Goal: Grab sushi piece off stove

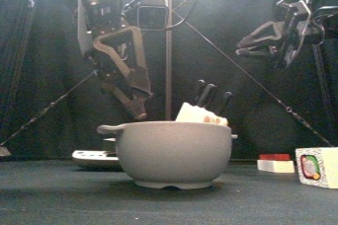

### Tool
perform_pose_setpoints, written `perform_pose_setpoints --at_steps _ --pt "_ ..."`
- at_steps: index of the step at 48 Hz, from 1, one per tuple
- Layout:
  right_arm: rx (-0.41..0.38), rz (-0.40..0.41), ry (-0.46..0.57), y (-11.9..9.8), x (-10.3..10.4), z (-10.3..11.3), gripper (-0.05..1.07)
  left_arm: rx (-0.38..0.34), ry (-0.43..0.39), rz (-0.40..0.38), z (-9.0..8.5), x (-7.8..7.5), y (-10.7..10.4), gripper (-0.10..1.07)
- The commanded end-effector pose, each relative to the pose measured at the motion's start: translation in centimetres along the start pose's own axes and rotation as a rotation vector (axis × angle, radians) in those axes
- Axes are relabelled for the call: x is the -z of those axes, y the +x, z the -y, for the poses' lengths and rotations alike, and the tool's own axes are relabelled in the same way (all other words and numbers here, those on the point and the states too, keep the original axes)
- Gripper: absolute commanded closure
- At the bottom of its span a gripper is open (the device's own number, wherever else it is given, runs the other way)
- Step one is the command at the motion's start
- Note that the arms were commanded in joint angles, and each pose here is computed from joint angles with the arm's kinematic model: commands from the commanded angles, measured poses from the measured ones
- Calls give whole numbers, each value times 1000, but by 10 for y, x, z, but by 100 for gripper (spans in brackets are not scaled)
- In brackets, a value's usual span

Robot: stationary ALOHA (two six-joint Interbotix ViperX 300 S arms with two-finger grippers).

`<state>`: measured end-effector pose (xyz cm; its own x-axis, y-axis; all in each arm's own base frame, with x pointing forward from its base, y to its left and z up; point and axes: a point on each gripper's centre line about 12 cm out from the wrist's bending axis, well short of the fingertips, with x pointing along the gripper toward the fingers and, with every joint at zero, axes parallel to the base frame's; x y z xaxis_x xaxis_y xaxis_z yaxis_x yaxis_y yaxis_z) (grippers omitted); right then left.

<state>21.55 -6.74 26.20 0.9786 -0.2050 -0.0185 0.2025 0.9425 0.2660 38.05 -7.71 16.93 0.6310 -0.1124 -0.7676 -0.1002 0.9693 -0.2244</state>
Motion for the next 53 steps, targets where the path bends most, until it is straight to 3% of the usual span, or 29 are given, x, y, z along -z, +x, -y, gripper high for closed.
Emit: perform_pose_setpoints --at_steps 1,13,24,27,35,44,53 --pt "-3 12 3 1 -3 -1 34 2 -3 45 -1 -15 -19 11" --pt "-4 11 2 1 -3 -1 34 -82 4 23 -29 -14 -41 11" --pt "-1 9 3 1 -3 0 34 -151 -270 37 -75 -24 -49 10" --pt "-1 11 3 1 -3 0 34 -177 -309 30 -85 -24 -48 10" --pt "1 8 3 1 -3 0 34 -258 -374 -45 -103 -15 -44 10" --pt "1 8 3 1 -3 0 34 -402 -437 -169 -114 -7 -41 10" --pt "-1 11 3 1 -3 0 34 -525 -447 -165 -126 -14 -36 10"
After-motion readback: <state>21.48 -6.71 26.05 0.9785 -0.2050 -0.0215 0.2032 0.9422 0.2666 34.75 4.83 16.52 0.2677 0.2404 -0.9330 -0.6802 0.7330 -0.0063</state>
